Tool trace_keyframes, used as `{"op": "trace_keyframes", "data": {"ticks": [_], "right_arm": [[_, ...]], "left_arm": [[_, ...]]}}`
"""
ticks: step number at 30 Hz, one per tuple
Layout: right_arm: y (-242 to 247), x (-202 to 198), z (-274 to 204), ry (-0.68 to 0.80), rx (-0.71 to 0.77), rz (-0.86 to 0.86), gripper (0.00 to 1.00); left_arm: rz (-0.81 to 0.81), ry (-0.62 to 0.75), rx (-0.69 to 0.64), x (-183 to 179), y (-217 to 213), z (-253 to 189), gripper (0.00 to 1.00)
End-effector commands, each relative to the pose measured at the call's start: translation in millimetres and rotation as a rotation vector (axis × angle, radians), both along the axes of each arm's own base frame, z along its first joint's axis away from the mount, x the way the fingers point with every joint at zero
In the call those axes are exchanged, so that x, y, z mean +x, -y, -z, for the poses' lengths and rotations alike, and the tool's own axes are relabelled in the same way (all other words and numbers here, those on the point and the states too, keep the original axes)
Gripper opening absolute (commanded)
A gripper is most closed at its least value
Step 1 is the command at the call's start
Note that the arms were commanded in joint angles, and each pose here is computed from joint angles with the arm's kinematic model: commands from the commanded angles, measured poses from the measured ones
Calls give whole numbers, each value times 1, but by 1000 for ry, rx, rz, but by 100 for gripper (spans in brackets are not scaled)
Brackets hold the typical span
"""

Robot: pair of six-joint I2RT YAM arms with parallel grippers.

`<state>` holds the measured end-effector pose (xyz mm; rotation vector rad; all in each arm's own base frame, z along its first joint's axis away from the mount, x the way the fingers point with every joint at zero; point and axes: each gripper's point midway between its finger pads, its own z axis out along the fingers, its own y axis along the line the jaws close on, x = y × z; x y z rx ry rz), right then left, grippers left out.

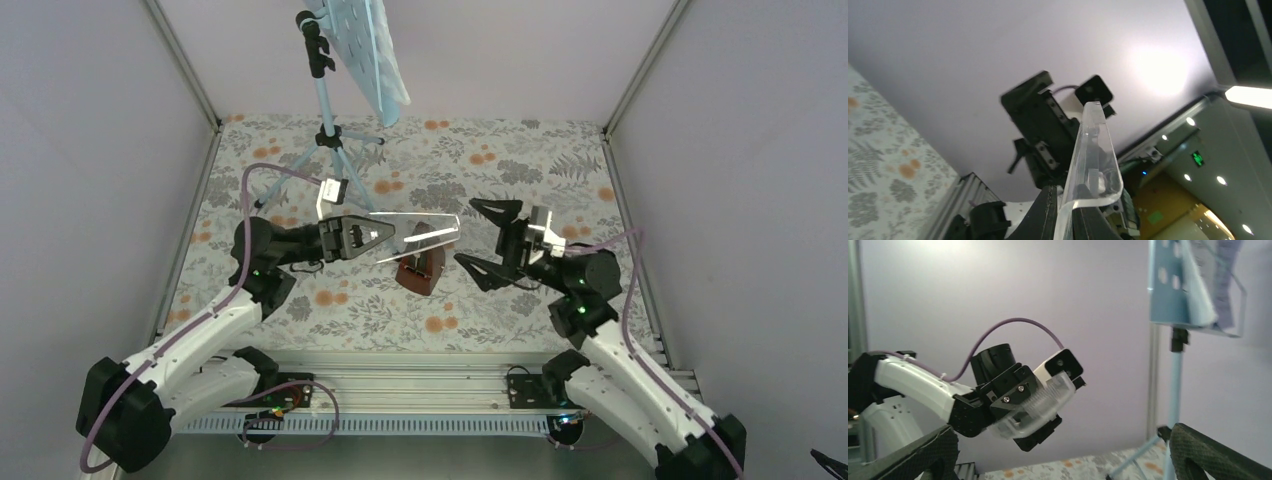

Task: Pack up the instrument practice props

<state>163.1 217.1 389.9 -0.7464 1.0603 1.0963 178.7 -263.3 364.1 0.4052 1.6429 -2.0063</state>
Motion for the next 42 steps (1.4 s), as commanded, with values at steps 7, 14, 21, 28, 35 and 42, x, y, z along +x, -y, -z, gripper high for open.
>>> {"op": "trace_keyframes", "data": {"ticks": [7, 14, 21, 28, 35, 42], "right_arm": [[-37, -49, -57, 388, 86, -277, 100], [-54, -62, -73, 500, 107, -341, 100], [-69, -71, -77, 549, 96, -417, 92], [-78, -72, -74, 552, 78, -462, 86], [-81, -75, -81, 587, 94, -481, 89], [-82, -77, -86, 606, 114, -485, 84]], "left_arm": [[141, 154, -100, -46, -14, -69, 2], [145, 175, -128, -50, -17, -80, 2], [161, 187, -153, -51, -17, -83, 2], [165, 190, -168, -49, -16, -84, 2], [177, 182, -182, -49, -16, -81, 2], [174, 169, -187, -48, -15, -78, 2]]}}
